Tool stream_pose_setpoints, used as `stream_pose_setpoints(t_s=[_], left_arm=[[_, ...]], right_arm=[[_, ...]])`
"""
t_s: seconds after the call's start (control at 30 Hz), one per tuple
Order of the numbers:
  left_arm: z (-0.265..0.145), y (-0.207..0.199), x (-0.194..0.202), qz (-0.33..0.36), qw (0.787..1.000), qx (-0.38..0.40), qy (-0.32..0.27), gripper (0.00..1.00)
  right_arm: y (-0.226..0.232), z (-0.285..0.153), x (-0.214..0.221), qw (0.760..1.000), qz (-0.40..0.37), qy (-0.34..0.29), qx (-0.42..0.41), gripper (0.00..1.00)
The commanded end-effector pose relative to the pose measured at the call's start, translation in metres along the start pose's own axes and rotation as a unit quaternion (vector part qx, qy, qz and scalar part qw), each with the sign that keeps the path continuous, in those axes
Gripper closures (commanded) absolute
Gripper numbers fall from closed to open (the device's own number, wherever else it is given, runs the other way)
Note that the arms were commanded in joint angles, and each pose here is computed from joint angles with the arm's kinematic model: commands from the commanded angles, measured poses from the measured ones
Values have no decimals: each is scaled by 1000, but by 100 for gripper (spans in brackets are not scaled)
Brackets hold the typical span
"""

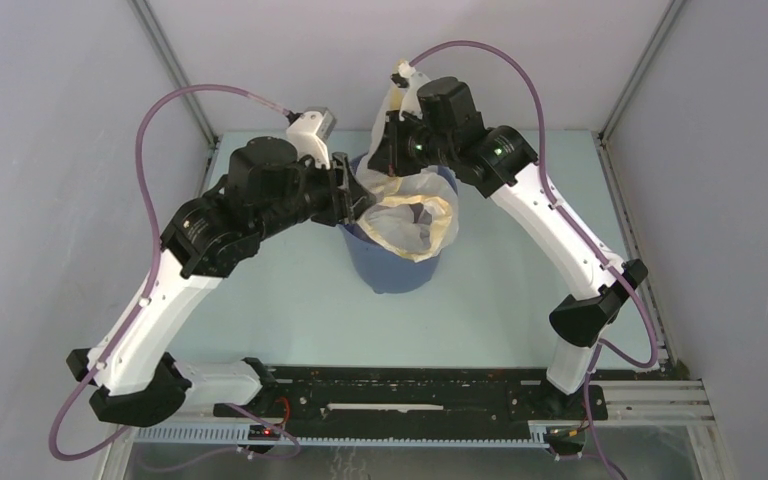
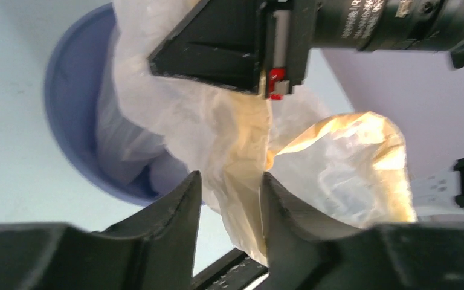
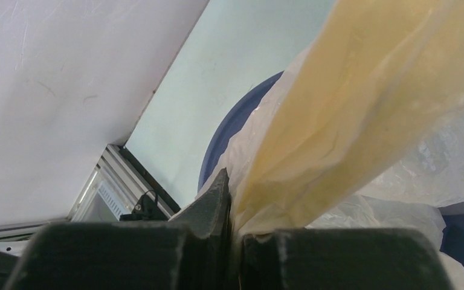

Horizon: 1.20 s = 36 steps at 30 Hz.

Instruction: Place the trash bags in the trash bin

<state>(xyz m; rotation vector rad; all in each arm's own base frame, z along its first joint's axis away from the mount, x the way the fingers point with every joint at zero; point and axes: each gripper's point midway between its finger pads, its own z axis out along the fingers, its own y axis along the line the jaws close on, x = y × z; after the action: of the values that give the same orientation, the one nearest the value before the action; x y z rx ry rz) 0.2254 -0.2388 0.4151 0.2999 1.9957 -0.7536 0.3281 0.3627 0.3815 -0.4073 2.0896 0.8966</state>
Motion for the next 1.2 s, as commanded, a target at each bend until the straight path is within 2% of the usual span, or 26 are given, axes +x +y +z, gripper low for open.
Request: stream_pose_setpoints(t_s=[0.0,0.07,0.1,0.2,0.3,0.33,0.43,0.53,0.63,0.73,0.83,0.97,1.17], left_arm=[[-12,28,-3,6,997,-70,-21,62],[-12,32,-6,1,996,-82,-26,68],[-10,33,-6,-3,996,-84,-26,73],[-1,34,-5,-25,996,-83,-22,88],[6,34,-2,-49,996,-70,-29,92],[7,34,-1,-63,995,-65,-32,94],[10,42,4,-98,993,-59,-42,100],[8,46,4,-138,987,-38,-69,100],[8,43,2,-175,980,3,-95,100],[8,43,0,-194,975,20,-109,100],[4,45,-4,-201,972,22,-121,100],[0,46,-6,-213,967,33,-134,100],[-1,47,-1,-223,965,37,-135,100]], right_arm=[[6,-10,-15,1000,-7,-20,-6,82],[5,-15,-18,1000,-1,-18,-10,70],[5,-18,-19,1000,3,-16,-12,63],[4,-33,-22,1000,18,-8,-23,35],[9,-54,-28,999,19,-9,-30,7],[10,-62,-30,999,12,-11,-29,1],[8,-87,-30,1000,-8,-21,-13,0],[4,-101,-20,1000,-23,-19,-4,0],[20,-106,-5,996,-81,-18,-29,0],[29,-96,5,989,-144,-14,-22,1],[22,-81,14,983,-182,2,19,3],[4,-65,20,968,-229,18,99,12],[5,-56,8,954,-258,-14,155,28]])
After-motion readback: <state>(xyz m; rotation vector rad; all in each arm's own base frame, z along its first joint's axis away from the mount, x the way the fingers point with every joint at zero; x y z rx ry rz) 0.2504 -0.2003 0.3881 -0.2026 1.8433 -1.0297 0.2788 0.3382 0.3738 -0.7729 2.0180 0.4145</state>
